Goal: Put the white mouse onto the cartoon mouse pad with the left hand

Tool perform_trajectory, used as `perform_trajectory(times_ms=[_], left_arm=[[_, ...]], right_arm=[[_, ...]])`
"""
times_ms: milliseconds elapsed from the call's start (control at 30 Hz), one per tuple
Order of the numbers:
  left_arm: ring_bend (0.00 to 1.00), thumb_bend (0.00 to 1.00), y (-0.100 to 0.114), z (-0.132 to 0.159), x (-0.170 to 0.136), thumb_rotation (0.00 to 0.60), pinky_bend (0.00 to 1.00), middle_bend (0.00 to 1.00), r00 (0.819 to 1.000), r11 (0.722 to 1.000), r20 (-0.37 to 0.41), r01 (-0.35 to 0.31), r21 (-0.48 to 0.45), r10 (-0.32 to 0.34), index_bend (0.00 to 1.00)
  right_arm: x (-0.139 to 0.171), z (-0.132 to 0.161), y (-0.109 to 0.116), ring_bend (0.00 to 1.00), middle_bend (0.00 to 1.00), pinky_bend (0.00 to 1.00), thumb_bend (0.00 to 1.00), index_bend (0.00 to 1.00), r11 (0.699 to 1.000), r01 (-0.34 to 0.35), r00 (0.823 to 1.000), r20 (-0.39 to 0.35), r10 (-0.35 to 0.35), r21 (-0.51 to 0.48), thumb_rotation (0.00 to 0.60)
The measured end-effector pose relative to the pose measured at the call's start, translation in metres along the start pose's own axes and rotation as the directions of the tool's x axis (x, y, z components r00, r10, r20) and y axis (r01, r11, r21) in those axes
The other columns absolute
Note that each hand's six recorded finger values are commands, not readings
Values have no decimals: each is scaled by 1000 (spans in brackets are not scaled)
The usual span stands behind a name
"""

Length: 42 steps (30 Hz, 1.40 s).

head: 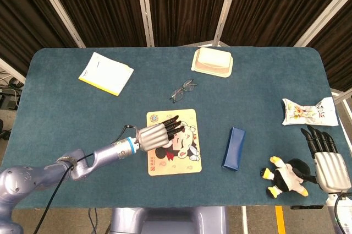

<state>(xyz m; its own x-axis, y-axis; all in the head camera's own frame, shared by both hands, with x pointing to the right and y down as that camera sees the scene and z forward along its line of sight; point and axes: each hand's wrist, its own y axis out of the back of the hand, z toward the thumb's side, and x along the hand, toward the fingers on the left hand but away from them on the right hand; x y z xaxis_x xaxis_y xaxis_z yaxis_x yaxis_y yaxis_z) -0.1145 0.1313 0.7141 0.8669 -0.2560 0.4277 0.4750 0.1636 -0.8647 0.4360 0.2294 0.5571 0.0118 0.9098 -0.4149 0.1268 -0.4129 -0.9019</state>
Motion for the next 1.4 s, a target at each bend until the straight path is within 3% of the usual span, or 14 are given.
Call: perform_trajectory(times_ms=[400, 667, 967, 1100, 1200, 1400], left_arm=[[0, 458, 5, 15, 12, 600, 0, 0, 979, 990, 166, -129, 61, 117, 505], [0, 458, 10, 21, 16, 600, 0, 0, 962, 980, 217, -185, 68, 167, 490], [0, 460, 8, 23, 19, 600, 0, 0, 963, 981, 209, -186, 59, 170, 296], [0, 452, 7, 22, 20, 600, 0, 0, 965, 980, 204, -184, 81, 165, 122], [0, 436, 7, 19, 21, 600, 0, 0, 968, 978, 190, -186, 96, 165, 52], [0, 421, 6, 13, 22, 600, 0, 0, 974, 975, 163, -182, 125, 161, 1]], right_arm=[[-1, 1, 0, 0, 0, 0, 62, 0, 1000, -3, 1000, 2, 3, 1, 600], [-1, 0, 0, 0, 0, 0, 63, 0, 1000, -3, 1000, 2, 3, 1, 600], [-1, 1, 0, 0, 0, 0, 63, 0, 1000, -3, 1000, 2, 3, 2, 600], [-1, 1, 0, 0, 0, 0, 62, 0, 1000, -3, 1000, 2, 3, 2, 600], [-1, 1, 0, 0, 0, 0, 62, 0, 1000, -3, 1000, 3, 3, 3, 600], [-1, 1, 0, 0, 0, 0, 63, 0, 1000, -2, 1000, 3, 2, 3, 600]])
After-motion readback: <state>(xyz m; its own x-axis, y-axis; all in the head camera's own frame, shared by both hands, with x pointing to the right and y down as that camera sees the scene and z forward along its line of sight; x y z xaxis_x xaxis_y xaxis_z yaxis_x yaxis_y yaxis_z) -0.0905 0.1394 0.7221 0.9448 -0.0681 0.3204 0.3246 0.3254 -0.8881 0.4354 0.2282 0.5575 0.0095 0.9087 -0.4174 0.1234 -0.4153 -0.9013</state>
